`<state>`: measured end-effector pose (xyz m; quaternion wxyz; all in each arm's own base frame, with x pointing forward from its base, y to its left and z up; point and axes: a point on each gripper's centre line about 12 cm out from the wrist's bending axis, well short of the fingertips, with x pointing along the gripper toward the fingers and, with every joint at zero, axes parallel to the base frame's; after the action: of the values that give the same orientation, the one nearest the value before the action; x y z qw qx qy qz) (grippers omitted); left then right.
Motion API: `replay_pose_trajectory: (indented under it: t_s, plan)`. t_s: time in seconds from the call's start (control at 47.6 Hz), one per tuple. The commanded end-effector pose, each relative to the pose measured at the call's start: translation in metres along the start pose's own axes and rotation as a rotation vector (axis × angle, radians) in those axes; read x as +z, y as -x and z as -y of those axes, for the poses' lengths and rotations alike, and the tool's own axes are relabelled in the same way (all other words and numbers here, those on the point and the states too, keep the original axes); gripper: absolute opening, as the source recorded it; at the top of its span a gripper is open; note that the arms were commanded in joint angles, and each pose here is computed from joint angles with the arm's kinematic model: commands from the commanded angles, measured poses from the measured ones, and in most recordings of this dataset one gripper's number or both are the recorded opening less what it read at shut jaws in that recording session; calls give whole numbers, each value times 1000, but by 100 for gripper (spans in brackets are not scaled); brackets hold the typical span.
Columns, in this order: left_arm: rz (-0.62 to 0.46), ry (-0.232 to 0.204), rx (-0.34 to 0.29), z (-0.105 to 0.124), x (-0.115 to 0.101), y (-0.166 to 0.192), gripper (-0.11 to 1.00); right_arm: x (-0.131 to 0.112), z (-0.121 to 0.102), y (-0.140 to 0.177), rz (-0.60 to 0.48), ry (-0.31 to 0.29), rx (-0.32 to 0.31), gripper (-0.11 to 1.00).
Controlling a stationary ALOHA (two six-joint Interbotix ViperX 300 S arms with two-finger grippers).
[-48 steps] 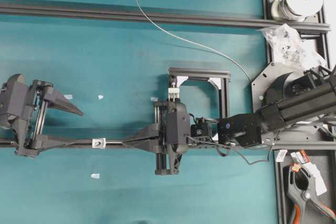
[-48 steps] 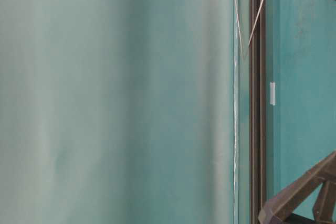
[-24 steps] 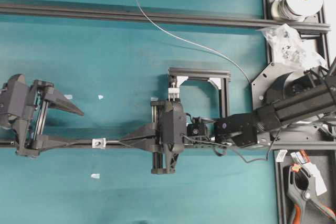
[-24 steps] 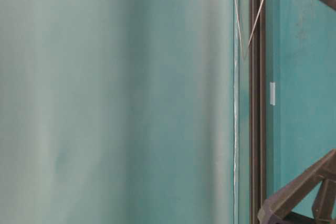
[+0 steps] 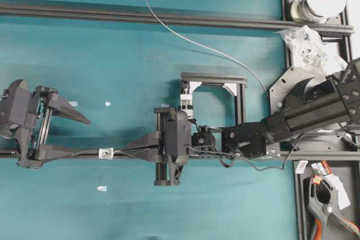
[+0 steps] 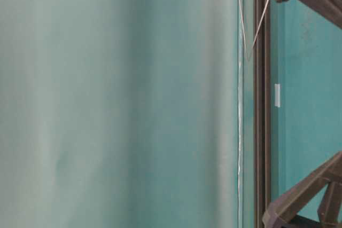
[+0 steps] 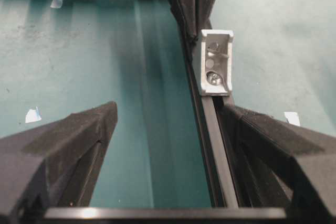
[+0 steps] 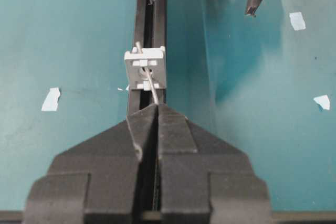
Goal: Insert the wire through the hole in the metal fitting.
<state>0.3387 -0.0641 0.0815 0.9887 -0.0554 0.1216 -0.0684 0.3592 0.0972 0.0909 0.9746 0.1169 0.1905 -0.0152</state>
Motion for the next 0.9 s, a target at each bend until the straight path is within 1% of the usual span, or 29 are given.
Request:
replay_pose_trajectory:
  t_s: [0.0, 0.168, 0.378, 0.882]
  plan:
    - [35, -1, -8, 2, 11, -2, 79, 13, -2, -3, 41, -11, 5, -1]
    - [18, -1, -6, 2, 10, -4, 77, 14, -2, -5, 46, -6, 8, -1]
    - [0, 0, -3, 2, 9, -7, 77, 18, -6, -7, 60, 14, 22, -1]
    - [1, 5, -3, 2, 10, -8, 77, 21, -10, -13, 72, 31, 35, -1]
